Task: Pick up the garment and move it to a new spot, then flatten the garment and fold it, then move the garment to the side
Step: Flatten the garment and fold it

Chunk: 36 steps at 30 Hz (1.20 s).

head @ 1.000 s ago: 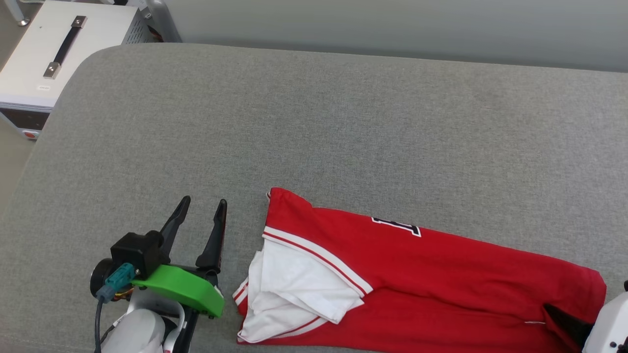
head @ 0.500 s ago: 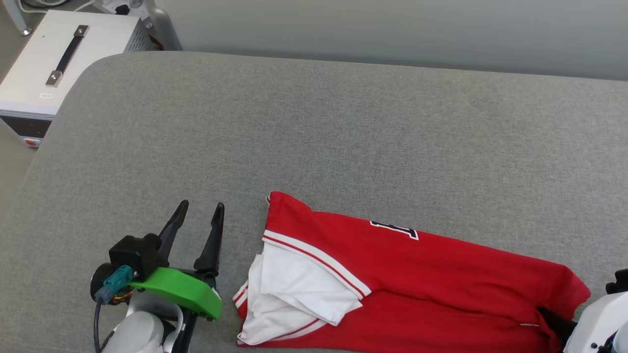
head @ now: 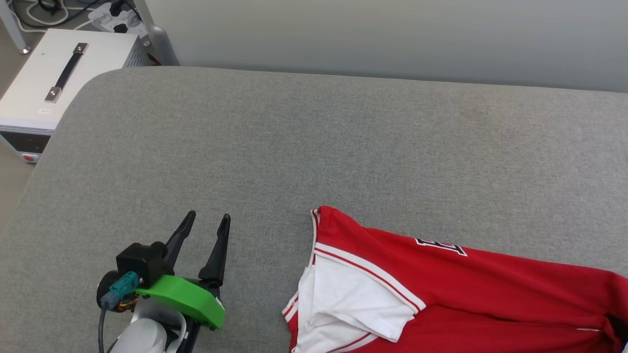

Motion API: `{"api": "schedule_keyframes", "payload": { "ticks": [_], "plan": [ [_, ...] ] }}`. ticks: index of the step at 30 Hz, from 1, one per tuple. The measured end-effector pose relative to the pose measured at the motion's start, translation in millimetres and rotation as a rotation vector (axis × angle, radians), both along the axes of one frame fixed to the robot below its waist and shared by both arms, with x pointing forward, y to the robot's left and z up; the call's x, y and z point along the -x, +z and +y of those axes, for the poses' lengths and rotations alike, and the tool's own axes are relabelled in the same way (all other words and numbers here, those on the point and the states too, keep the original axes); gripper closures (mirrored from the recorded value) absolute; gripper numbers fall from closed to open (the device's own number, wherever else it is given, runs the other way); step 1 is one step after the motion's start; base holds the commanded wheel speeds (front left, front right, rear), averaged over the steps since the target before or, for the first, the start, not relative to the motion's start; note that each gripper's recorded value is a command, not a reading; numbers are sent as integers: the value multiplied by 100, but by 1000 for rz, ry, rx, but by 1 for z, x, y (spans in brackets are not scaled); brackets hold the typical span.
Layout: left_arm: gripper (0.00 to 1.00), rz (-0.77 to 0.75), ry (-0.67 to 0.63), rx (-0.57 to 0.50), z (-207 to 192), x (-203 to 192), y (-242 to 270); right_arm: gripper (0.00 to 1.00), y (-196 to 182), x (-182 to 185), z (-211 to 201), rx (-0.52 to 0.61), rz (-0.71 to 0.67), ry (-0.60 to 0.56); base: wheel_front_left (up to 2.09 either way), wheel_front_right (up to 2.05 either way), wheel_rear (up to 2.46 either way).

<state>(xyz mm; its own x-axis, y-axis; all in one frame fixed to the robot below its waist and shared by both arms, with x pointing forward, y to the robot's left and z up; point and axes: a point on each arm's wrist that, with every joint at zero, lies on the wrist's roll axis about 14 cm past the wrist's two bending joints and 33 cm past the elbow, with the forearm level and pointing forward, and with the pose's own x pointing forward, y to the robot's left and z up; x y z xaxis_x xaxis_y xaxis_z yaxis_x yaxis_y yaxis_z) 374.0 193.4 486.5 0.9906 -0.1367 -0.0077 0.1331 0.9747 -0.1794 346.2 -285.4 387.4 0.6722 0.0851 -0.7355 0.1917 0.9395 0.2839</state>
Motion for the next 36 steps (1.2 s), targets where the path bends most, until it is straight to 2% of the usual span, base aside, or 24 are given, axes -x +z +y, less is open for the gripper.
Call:
{"api": "schedule_keyframes", "payload": {
  "ticks": [7, 13, 25, 36],
  "plan": [
    [0, -14, 9, 11, 1, 8, 4, 100, 27, -8, 9, -13, -82, 27, 0, 0, 0],
    [0, -38, 14, 37, -3, 15, 11, 100, 47, -5, 39, -72, -134, 94, 0, 0, 0],
    [0, -60, 98, 51, 21, 39, 17, 100, 89, 4, 158, -213, -203, 385, 0, 0, 0],
    [0, -58, 143, 50, 35, 50, 16, 100, 96, 12, 249, -346, -174, 580, 0, 0, 0]
  ]
}}
